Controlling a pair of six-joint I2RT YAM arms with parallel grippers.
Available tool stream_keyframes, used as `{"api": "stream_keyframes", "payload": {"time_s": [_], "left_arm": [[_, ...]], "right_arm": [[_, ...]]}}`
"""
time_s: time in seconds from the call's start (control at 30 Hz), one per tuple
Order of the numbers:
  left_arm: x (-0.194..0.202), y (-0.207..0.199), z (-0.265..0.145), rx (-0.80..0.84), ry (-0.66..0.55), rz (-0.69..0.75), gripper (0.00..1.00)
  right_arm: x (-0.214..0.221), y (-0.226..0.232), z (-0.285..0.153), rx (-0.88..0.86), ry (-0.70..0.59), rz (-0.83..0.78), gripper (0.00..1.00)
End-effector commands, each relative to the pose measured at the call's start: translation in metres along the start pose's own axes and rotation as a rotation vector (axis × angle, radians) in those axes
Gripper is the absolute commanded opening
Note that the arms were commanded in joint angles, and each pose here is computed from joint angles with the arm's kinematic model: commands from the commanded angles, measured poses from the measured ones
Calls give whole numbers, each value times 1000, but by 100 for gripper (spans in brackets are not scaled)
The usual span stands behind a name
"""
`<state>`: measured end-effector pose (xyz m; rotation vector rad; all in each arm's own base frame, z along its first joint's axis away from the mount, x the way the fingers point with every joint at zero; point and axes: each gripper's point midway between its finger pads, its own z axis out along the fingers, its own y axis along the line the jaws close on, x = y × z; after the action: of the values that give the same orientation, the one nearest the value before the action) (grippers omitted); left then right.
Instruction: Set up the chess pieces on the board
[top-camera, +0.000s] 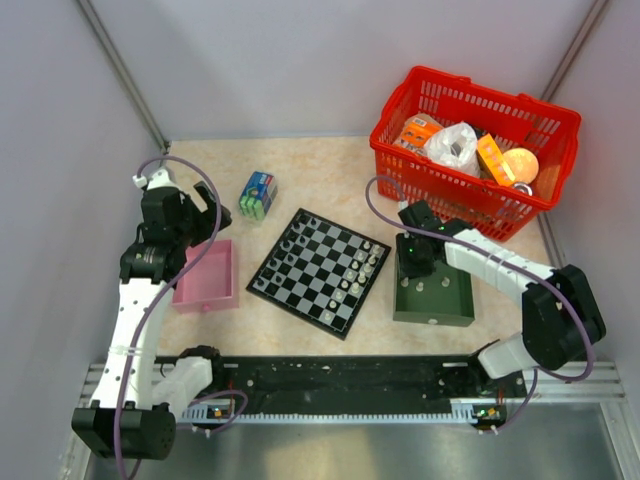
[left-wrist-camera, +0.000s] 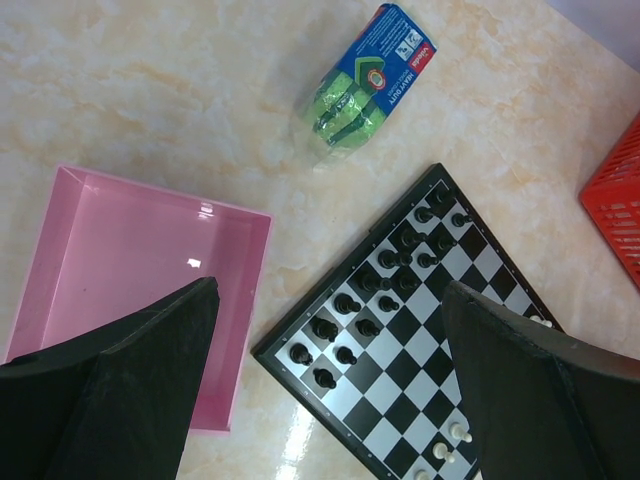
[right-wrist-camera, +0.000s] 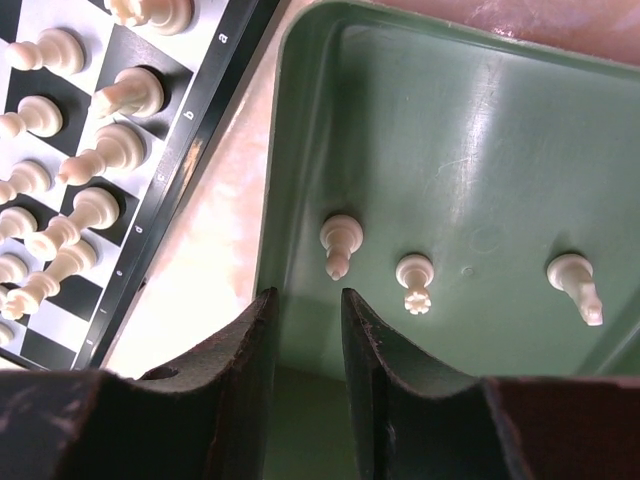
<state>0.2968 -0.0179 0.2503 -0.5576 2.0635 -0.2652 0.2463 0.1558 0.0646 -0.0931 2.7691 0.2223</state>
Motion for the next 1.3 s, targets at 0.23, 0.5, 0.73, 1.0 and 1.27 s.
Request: {"api": "stream_keyframes", "payload": {"time_s": [0.23, 0.5, 0.73, 1.0, 1.27], "left_arm": [[-19, -4, -12, 13, -72, 10, 99], [-18, -3, -15, 11, -73, 7, 99], [-19, -3, -18, 12, -73, 7, 99], [-18, -6, -16, 22, -67, -2, 99], [-16, -5, -14, 20, -63, -4, 99]], "right_arm": [[-19, 3, -4, 18, -70, -10, 31], [-16, 1, 0, 24, -70, -10, 30], [-14, 1, 5, 22, -73, 13, 30], [-6, -5, 11, 43, -51, 23, 27], [-3, -7, 12, 42, -45, 21, 27]]}}
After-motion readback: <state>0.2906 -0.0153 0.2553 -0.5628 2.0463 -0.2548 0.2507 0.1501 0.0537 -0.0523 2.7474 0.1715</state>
